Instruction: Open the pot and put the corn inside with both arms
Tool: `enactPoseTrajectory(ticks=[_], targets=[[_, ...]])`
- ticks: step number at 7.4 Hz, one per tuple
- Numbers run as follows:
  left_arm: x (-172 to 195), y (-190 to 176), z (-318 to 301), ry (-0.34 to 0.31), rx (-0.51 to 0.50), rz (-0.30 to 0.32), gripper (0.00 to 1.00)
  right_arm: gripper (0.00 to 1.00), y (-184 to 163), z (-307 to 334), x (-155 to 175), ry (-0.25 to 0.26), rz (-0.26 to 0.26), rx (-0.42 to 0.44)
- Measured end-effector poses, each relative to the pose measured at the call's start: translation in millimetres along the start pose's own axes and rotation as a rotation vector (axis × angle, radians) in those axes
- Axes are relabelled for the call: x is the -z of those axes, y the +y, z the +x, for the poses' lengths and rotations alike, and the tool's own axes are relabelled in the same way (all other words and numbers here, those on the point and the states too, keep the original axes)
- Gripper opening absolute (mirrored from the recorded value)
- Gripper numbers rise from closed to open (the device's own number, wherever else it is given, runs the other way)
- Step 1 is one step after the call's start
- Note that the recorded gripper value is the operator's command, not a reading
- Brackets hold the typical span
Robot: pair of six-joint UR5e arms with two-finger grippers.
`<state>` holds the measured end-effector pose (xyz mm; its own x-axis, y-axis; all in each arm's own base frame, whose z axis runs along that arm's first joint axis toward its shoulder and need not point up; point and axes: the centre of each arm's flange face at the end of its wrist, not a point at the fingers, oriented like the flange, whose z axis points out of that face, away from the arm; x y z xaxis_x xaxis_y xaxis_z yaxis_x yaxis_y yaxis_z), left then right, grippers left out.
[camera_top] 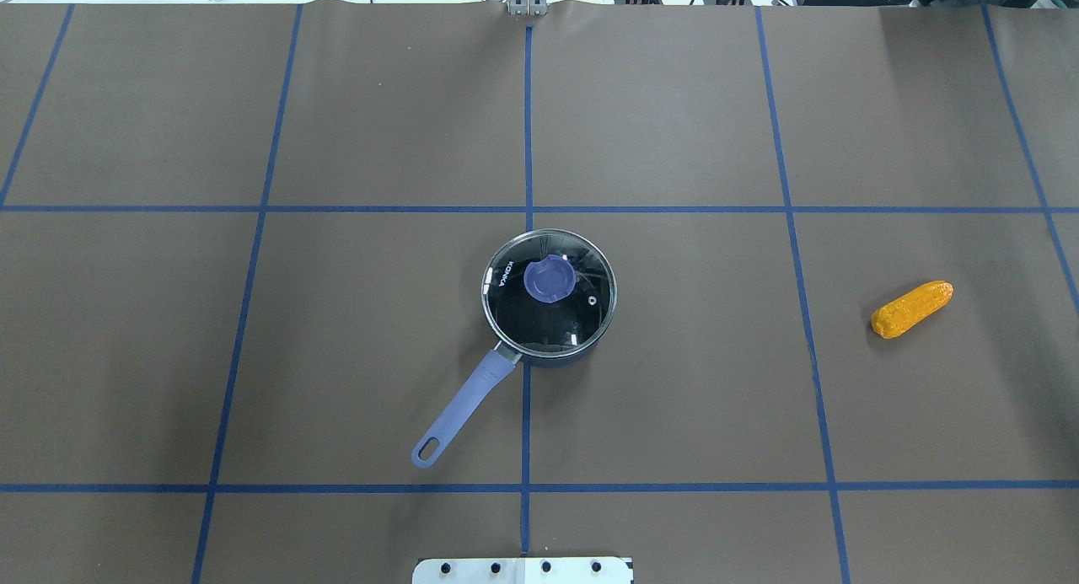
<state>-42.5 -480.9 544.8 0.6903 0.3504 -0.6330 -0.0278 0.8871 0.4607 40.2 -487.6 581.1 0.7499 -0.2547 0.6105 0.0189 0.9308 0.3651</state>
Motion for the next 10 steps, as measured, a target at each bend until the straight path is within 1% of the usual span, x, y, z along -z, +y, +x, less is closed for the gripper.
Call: enactPoseTrajectory(ticks=[1,2,3,4,6,7,9,10], targets=[[4,-5,6,0.016,-0.013,0.027,0.98,1.00,-10,-9,1,-0.010,0.022,0.019],[9,-22,19,0.033,-0.017,0.064,0.98,1.00,-21,-23,0,-0.026,0.031,0.031],[12,-45,43,0.059,-0.004,0.089,0.99,1.00,-28,-38,-3,-0.045,0.031,0.017],[11,-60,70,0.087,0.031,0.096,1.00,1.00,-32,-52,-8,-0.062,0.032,-0.016],[0,-75,134,0.129,0.140,0.079,1.00,1.00,-35,-69,-14,-0.087,0.048,-0.064],[-13,-84,170,0.130,0.182,0.065,1.00,1.00,-36,-72,-15,-0.090,0.051,-0.072],[-46,-121,269,0.148,0.262,0.006,1.00,1.00,-34,-73,-17,-0.090,0.052,-0.074],[-63,-134,327,0.153,0.294,-0.012,1.00,1.00,-33,-72,-18,-0.091,0.052,-0.073]])
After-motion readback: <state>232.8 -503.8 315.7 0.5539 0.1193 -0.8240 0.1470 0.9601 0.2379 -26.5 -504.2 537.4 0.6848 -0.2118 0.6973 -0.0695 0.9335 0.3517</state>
